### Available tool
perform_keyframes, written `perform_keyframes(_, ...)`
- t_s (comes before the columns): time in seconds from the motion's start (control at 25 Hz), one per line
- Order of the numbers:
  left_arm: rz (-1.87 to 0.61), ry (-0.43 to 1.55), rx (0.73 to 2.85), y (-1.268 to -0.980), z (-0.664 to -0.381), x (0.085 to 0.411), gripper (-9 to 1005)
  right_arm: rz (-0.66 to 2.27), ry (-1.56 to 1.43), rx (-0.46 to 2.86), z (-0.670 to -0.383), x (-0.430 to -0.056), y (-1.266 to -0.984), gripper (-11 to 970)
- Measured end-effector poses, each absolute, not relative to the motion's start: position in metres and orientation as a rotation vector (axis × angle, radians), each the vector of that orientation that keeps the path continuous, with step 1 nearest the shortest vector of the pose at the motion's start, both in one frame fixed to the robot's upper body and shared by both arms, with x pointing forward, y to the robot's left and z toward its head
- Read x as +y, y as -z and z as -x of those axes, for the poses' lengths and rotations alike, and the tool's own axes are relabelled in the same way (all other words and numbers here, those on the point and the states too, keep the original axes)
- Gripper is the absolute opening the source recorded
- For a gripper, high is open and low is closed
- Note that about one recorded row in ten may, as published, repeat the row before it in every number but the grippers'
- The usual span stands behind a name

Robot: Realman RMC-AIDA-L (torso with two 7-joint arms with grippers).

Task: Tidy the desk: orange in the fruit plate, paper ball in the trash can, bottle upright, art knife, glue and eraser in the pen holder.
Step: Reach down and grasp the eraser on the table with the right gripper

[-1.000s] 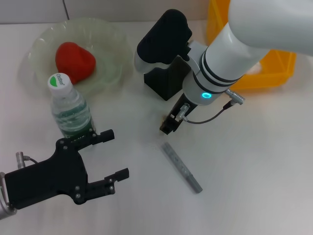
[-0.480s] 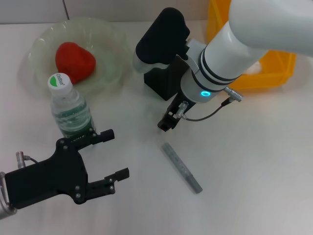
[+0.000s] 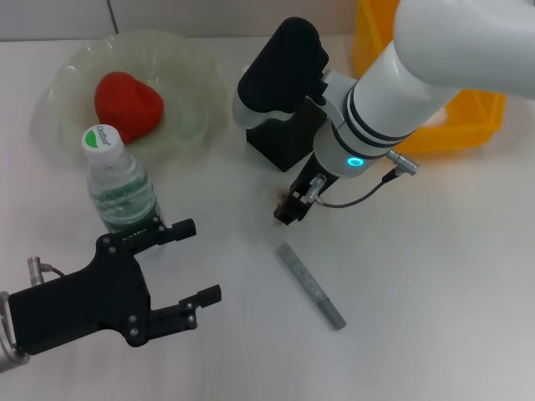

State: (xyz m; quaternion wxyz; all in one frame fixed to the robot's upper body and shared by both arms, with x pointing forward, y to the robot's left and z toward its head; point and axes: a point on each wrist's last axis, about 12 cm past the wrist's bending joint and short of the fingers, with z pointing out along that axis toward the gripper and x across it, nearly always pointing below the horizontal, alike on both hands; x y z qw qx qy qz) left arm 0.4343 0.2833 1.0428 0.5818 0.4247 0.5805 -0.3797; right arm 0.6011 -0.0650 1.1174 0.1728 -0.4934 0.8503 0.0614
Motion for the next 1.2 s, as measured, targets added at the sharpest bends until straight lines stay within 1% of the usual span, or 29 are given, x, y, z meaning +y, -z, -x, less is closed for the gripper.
perform_keyframes(0.28, -0.993, 0.887, 1.353, -1.0432, -0.4351, 0.2830, 785, 1.397, -0.173, 2.405, -0.6019, -0.0655, -1.1165, 470)
perform_keyframes(0.48, -0.993, 0.887, 1.353, -1.0432, -0.4351, 0.2830, 785, 1.401, -0.172, 2.403, -0.6022, -0.0663, -1.1156, 408)
perform_keyframes(0.72, -0.991, 0.886, 1.353, -1.0433, -0.4352, 0.2830, 785, 1.369, -0.200, 2.426, -0.6021, -0.0669, -1.1151, 269)
perform_keyframes(0.8, -0.992, 0.886, 1.353, -1.0433, -0.4352, 0.2830, 785, 1.329, -0.250, 2.463, -0.6002, -0.0663, -1.1161, 246)
perform_keyframes(0.96, -0.992, 0.887, 1.352, -1.0433, -0.4351, 0.2830, 785, 1.223, -0.326, 2.527, -0.5989, -0.0665, -1.1218, 309)
perform_keyframes(1.2, -0.991, 0.887, 1.353, -1.0432, -0.4348, 0.2831, 785, 1.153, -0.327, 2.555, -0.6013, -0.0676, -1.1216, 404)
